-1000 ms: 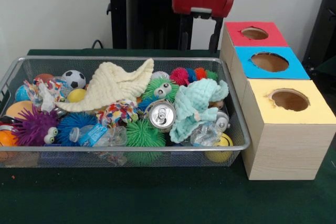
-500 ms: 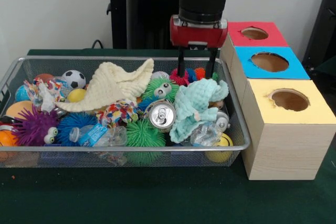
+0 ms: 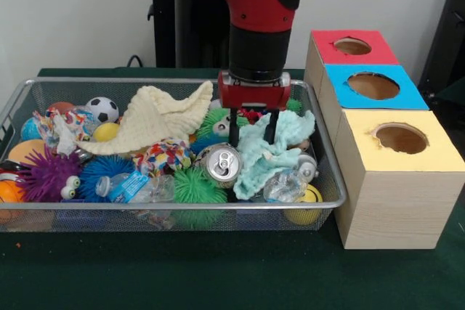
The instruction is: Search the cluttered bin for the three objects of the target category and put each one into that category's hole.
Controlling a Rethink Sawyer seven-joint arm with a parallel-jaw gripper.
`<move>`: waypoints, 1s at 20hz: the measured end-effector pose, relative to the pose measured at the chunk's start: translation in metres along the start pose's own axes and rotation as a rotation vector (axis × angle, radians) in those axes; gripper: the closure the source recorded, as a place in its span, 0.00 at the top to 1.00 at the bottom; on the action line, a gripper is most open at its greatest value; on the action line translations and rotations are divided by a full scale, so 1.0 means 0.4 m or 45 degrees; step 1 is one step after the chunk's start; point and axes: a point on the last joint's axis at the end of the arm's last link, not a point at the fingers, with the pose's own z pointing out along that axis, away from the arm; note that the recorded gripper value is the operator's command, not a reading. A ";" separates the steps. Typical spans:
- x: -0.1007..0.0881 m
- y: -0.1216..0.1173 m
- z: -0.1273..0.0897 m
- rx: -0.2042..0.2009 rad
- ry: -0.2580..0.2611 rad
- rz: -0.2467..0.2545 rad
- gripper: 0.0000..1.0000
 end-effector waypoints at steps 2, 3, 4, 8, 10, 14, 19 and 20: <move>0.012 -0.008 0.028 0.005 -0.038 -0.019 1.00; 0.017 -0.009 0.039 0.006 -0.055 -0.030 1.00; 0.022 -0.010 0.051 0.008 -0.072 -0.040 1.00; 0.045 -0.002 0.095 0.007 -0.130 -0.087 1.00; 0.050 -0.001 0.106 0.007 -0.152 -0.093 1.00; 0.063 0.003 0.127 0.004 -0.176 -0.106 0.00; 0.065 0.003 0.133 0.003 -0.173 -0.106 0.00; 0.065 0.003 0.133 0.003 -0.173 -0.106 0.00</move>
